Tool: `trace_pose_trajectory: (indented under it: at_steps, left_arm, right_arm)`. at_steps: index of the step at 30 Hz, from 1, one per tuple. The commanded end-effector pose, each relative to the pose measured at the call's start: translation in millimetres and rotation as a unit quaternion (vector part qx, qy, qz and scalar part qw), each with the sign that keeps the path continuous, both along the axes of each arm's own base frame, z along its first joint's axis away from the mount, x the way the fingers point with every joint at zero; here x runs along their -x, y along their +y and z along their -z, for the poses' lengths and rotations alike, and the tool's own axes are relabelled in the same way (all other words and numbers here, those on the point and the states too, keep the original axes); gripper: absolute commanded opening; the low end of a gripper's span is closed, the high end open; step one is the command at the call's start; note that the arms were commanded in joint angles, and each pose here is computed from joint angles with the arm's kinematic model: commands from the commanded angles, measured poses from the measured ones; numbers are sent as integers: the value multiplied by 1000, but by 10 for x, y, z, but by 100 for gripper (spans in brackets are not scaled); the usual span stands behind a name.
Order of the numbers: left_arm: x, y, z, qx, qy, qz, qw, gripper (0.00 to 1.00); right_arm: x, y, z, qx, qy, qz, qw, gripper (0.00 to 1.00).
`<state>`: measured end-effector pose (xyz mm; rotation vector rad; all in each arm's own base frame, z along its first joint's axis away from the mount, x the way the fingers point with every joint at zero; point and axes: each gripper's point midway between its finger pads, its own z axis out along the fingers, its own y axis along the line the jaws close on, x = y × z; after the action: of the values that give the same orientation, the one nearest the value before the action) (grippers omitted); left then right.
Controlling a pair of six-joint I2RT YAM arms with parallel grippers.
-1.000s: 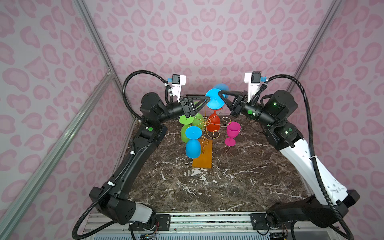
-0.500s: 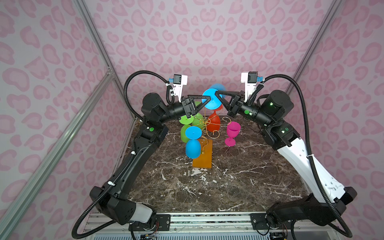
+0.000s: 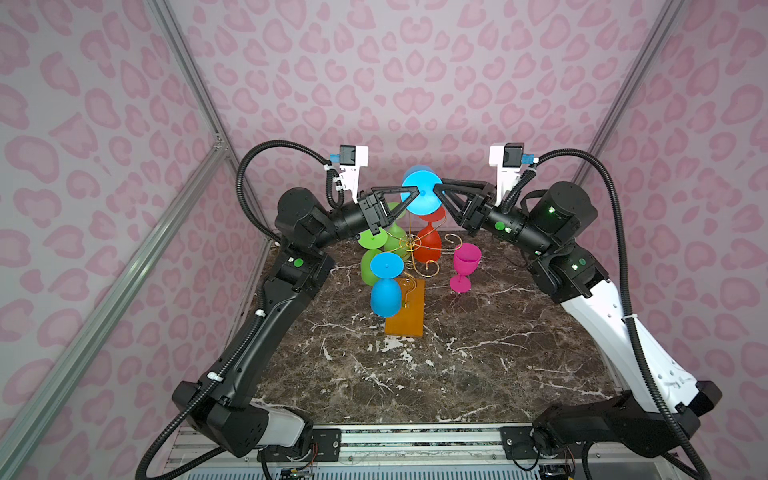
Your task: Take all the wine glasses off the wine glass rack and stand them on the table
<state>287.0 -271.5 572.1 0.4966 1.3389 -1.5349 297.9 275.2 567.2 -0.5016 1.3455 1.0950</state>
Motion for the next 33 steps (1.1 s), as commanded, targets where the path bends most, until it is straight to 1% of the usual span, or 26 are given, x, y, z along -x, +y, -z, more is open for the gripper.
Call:
trace_pose_trajectory:
  at_steps: [1, 3, 4, 7, 8, 9, 10, 13, 18, 22, 25, 33]
  left_arm:
    - [-26, 160, -228, 45, -5, -41, 998, 4]
    - [-41, 205, -281, 59, 6, -48, 997, 4]
    - [-49, 220, -305, 66, 13, -50, 997, 4]
    - [-84, 236, -334, 81, 37, -47, 995, 4]
    - [-96, 233, -331, 85, 47, -44, 994, 4]
    - [-113, 230, -324, 90, 58, -42, 993, 4]
    - [-132, 230, -313, 94, 68, -40, 993, 4]
    - [-163, 234, -292, 100, 86, -38, 991, 4]
    - [-172, 233, -272, 101, 94, -36, 990, 4]
    - [-166, 238, -276, 104, 99, -34, 989, 4]
    - [-166, 243, -274, 105, 103, -32, 989, 4]
    - [-158, 271, -273, 110, 109, -34, 987, 4]
  right_arm:
    - [-37, -129, 109, 30, -12, 41, 999, 55]
    - [-62, -213, 207, 50, -20, 71, 996, 71]
    - [-75, -262, 238, 57, -28, 88, 994, 77]
    - [-127, -337, 364, 70, -55, 126, 988, 86]
    - [-131, -357, 341, 70, -69, 139, 985, 87]
    - [-181, -325, 501, 84, -72, 148, 983, 89]
    - [-191, -312, 529, 89, -87, 157, 980, 91]
    - [-195, -216, 578, 96, -129, 165, 973, 98]
    - [-155, -28, 522, 84, -187, 158, 966, 98]
    - [-215, 119, 484, 82, -223, 173, 956, 98]
    - [-290, 215, 473, 77, -236, 177, 952, 98]
    - [-527, 298, 455, 61, -243, 221, 943, 98]
